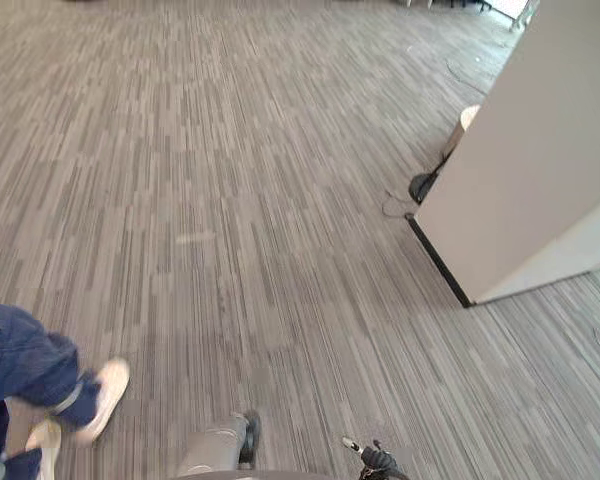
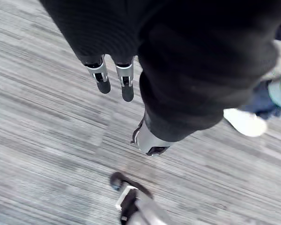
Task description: Organize washtable
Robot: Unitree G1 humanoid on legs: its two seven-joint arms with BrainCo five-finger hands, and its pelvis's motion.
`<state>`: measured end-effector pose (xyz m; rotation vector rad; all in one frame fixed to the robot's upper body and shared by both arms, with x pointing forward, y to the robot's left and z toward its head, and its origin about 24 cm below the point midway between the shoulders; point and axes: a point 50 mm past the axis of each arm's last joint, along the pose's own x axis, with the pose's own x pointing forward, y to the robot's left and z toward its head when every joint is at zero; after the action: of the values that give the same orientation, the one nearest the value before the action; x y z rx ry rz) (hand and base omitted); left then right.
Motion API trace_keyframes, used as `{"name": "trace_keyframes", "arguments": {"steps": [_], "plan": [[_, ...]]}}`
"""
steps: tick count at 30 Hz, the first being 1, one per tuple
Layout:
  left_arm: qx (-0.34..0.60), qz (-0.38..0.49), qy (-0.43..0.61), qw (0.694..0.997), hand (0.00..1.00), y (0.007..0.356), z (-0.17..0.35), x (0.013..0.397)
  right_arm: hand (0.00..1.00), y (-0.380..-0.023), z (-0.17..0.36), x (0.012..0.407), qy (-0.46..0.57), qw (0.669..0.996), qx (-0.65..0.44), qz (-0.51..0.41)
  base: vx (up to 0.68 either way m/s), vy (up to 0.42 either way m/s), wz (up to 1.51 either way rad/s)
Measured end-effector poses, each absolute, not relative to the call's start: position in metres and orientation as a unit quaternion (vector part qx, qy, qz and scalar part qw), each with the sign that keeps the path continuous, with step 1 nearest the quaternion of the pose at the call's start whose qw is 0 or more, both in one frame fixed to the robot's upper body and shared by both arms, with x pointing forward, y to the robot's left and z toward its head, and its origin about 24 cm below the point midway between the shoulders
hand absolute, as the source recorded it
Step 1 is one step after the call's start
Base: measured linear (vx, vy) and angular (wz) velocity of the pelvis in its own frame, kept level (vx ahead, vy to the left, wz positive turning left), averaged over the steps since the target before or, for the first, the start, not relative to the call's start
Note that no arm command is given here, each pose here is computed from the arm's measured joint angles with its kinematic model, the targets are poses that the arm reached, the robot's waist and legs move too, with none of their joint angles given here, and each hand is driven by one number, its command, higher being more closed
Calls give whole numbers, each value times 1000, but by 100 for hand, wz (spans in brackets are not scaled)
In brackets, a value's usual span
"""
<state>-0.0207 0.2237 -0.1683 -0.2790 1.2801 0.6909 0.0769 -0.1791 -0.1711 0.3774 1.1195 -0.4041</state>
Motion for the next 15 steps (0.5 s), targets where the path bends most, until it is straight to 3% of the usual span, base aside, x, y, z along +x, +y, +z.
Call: {"name": "trace_keyframes", "arguments": {"steps": [4,5,9,12,15], "plan": [[-86,263,569,774,0,228,-168,15,0,-190,-166,86,496,826,175,-204,629,276,24],[-77,241,553,794,0,227,-167,39,0,-195,-164,89,479,828,188,-223,457,76,78],[-93,198,484,847,0,207,-157,103,0,-204,-167,55,497,802,193,-270,668,14,113],[-121,182,485,846,0,180,-160,105,0,-206,-167,41,506,792,194,-280,963,-100,99],[-158,191,483,840,0,166,-160,106,0,-230,-158,66,466,815,177,-297,876,-19,-14]]}}
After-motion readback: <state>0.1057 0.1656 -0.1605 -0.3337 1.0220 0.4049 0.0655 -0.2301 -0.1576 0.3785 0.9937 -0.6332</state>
